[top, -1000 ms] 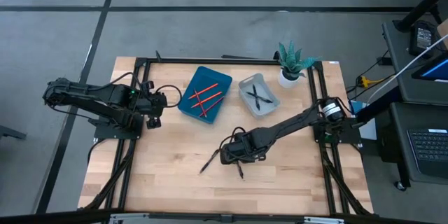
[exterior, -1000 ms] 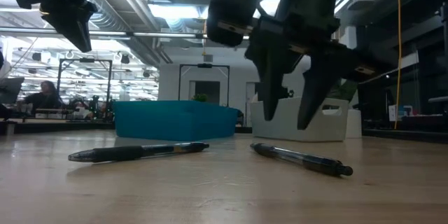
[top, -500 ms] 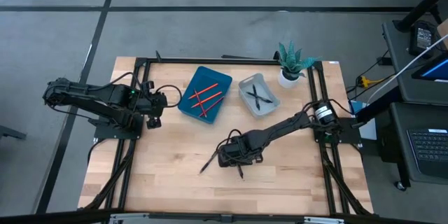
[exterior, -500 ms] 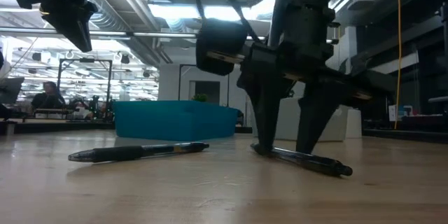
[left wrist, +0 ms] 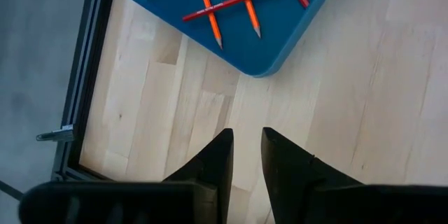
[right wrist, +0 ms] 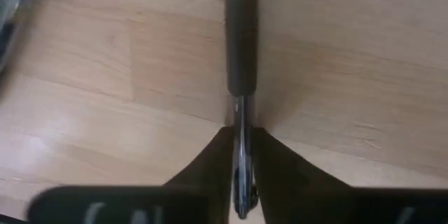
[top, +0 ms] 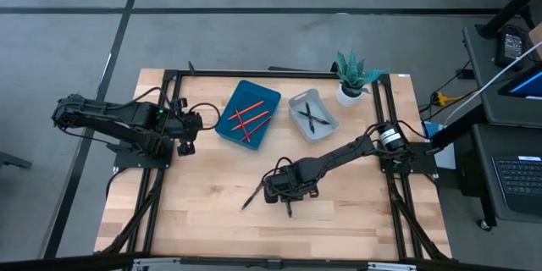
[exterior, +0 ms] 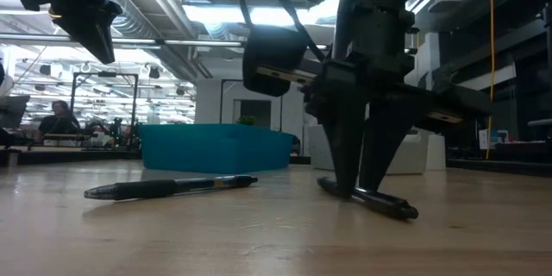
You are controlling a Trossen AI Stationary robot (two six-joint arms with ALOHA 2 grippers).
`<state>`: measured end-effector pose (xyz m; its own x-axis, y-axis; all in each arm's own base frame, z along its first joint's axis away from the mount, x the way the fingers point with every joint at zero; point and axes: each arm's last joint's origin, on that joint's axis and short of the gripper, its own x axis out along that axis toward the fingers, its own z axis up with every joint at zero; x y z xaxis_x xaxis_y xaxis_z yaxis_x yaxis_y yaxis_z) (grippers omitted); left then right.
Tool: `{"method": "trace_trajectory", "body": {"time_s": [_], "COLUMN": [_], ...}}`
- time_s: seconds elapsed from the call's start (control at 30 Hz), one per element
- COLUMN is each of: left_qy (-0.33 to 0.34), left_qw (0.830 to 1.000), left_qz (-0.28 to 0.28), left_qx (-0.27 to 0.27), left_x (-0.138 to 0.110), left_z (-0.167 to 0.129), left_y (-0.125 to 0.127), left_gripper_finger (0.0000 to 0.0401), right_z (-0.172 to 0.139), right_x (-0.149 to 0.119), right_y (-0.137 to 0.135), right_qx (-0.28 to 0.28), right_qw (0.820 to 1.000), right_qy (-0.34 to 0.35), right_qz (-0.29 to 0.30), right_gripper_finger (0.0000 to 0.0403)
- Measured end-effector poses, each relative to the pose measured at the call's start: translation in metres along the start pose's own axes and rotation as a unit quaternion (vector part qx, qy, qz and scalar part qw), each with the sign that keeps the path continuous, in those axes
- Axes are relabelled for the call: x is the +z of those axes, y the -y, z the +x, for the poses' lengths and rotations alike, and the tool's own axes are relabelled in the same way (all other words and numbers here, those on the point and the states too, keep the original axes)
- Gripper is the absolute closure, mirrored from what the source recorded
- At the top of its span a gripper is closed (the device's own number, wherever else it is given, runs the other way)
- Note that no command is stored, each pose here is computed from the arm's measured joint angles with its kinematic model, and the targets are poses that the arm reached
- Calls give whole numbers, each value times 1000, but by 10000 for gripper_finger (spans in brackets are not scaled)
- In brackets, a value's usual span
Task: Sort pens & pencils
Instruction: Put the black pen into the gray bin
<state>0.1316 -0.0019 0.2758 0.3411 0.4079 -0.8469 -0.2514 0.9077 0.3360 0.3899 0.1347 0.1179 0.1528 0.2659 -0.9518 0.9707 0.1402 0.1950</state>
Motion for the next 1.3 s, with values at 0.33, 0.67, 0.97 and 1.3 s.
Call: {"method": "trace_trajectory", "body": {"time_s": [0.33, 0.67, 0.97, 1.3], "left_qy": [0, 1, 1, 2], "left_qw": [1000, 1000, 1000, 1000], "left_qz": [0, 9, 10, 11], "left_qx": [0, 0, 0, 0], "left_x": [0, 0, 0, 0], "left_z": [0, 0, 0, 0], "left_y": [0, 0, 0, 0], "left_gripper_finger": [332, 332, 332, 332], "right_z": [0, -16, -22, -42], "right_x": [0, -2, -3, -7], "right_y": [0, -11, -12, -18], "right_qx": [-1, -26, -47, -68], "right_qw": [1000, 999, 999, 997], "right_qy": [-4, 4, 10, 17], "right_qz": [-4, -23, -14, -21], "right_gripper_finger": [367, 377, 378, 379]}}
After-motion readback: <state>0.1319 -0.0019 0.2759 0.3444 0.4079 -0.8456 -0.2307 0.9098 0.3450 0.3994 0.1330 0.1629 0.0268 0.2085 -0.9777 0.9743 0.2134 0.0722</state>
